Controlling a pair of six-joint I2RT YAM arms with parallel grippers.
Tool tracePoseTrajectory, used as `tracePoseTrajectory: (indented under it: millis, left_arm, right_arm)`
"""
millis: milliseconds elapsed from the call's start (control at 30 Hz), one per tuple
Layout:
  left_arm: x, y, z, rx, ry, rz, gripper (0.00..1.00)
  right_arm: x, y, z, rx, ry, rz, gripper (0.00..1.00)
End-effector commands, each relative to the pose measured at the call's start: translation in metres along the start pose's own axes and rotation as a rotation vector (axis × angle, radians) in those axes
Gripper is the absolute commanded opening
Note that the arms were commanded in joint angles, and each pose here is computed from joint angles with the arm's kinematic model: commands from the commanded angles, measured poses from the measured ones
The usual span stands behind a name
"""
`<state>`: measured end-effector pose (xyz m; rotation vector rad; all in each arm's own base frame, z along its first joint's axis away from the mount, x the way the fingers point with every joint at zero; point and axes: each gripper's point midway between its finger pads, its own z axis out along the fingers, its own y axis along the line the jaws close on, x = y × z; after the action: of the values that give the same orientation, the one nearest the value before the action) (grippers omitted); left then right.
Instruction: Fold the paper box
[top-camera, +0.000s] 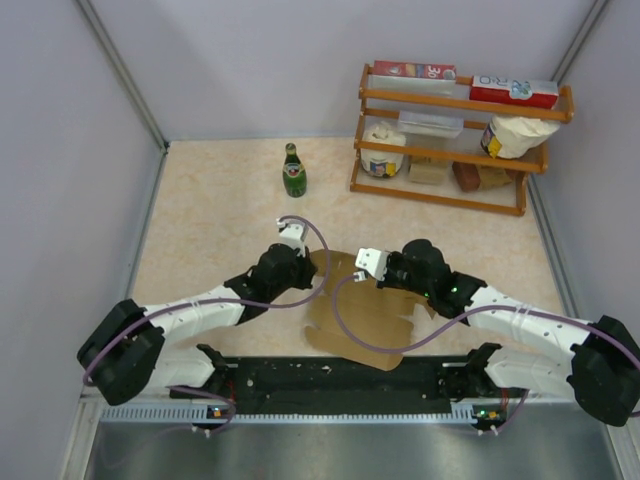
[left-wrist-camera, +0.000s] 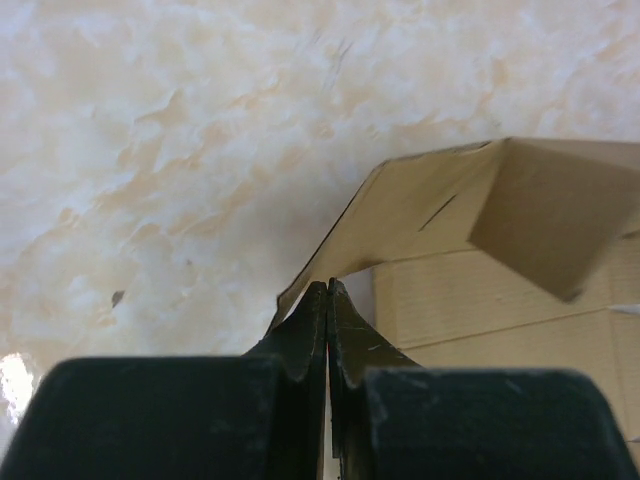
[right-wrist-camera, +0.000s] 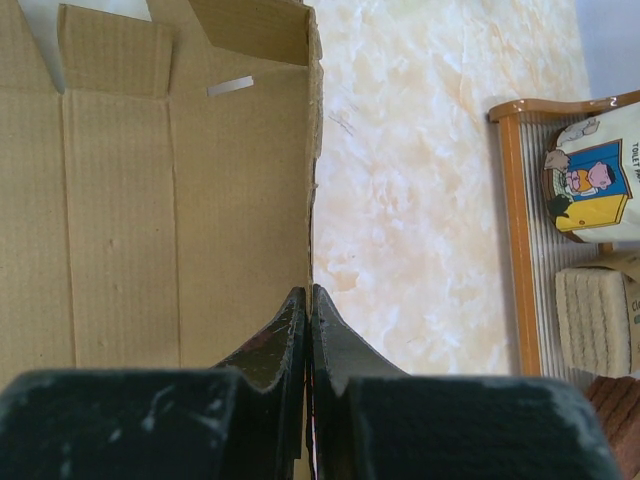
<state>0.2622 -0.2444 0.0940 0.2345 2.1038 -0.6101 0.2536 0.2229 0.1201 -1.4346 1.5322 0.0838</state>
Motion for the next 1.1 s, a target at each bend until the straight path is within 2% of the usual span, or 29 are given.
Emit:
tracePoseTrajectory:
  millis: [0, 200, 467, 1067]
  left_arm:
    - [0.001, 0.017, 0.006, -0.099, 0.018, 0.005, 0.00]
    - [0.012, 0.009, 0.012, -0.062, 0.081, 0.017, 0.00]
    - [0.031, -0.027, 0.014, 0.163, 0.129, -0.015, 0.00]
    - [0.043, -0.048, 0.017, 0.289, 0.175, -0.001, 0.00]
  right_arm:
    - [-0.022, -0.011, -0.004, 0.024, -0.055, -0.010, 0.00]
    - [-0.023, -0.013, -0.004, 0.027, -0.057, -0.009, 0.00]
    - [-0.021, -0.011, -0.003, 0.027, -0.051, 0.006, 0.00]
    - [-0.018, -0.012, 0.003, 0.040, -0.038, 0.039, 0.00]
